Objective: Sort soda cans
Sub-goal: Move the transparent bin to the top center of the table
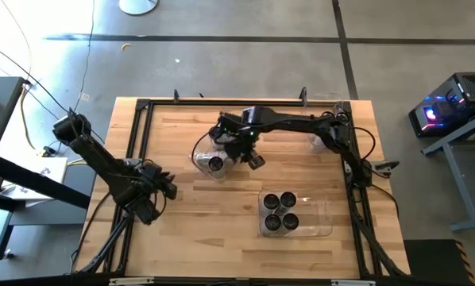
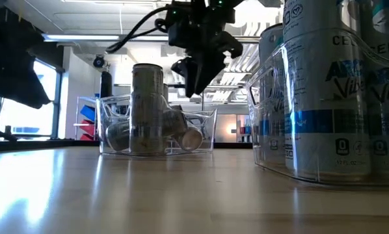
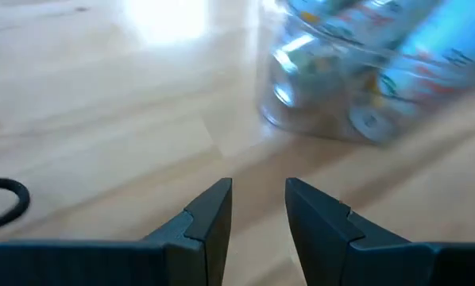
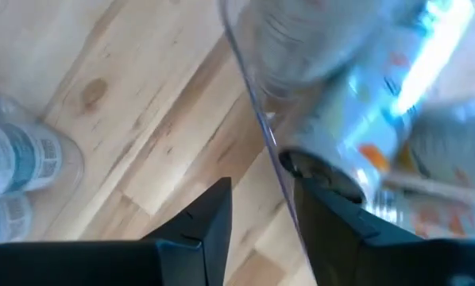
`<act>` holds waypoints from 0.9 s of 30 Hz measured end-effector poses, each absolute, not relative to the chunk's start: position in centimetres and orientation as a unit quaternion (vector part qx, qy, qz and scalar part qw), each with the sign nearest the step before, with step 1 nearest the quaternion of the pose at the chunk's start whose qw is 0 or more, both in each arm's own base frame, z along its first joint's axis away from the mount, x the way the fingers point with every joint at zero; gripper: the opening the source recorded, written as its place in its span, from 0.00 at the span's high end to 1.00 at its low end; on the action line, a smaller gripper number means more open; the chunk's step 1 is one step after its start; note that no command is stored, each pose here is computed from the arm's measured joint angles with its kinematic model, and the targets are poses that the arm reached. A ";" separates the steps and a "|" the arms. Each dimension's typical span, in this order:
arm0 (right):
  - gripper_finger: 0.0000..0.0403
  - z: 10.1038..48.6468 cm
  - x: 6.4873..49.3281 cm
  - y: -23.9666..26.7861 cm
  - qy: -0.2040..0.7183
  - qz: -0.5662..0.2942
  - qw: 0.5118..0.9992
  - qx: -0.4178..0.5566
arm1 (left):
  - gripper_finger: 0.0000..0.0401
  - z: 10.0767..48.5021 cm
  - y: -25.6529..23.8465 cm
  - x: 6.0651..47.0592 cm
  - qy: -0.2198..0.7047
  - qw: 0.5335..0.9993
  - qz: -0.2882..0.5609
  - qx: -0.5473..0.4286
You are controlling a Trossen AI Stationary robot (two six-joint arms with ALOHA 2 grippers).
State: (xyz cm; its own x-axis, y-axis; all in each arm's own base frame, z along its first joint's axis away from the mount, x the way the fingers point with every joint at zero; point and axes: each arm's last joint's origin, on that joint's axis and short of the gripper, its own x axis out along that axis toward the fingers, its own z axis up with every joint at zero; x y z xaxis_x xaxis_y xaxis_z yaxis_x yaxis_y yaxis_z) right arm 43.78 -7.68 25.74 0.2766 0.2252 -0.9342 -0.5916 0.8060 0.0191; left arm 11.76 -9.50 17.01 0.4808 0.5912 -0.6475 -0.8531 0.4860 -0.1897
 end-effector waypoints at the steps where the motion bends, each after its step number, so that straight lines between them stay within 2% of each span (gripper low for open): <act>1: 0.68 26.0 43.6 -8.0 0.542 0.256 0.786 -0.153 | 0.71 16.7 -9.2 11.8 0.256 0.819 0.447 -0.251; 5: 0.74 27.4 41.8 -9.2 0.538 0.239 0.802 -0.100 | 0.71 15.3 -7.8 11.6 0.240 0.817 0.470 -0.233; 9: 0.85 28.6 39.3 -9.6 0.517 0.206 0.827 -0.083 | 0.71 14.1 -6.6 11.3 0.230 0.810 0.491 -0.225; 14: 0.98 29.2 35.7 -9.1 0.431 0.145 0.888 -0.074 | 0.73 13.9 -6.2 12.0 0.225 0.817 0.488 -0.207; 22: 0.96 25.1 33.2 -6.6 0.294 0.085 0.951 -0.033 | 0.86 14.5 -6.1 14.8 0.261 0.846 0.420 -0.197; 27: 0.99 23.8 34.6 -5.4 0.290 0.037 0.955 -0.055 | 0.94 17.1 -5.6 15.5 0.297 0.848 0.389 -0.204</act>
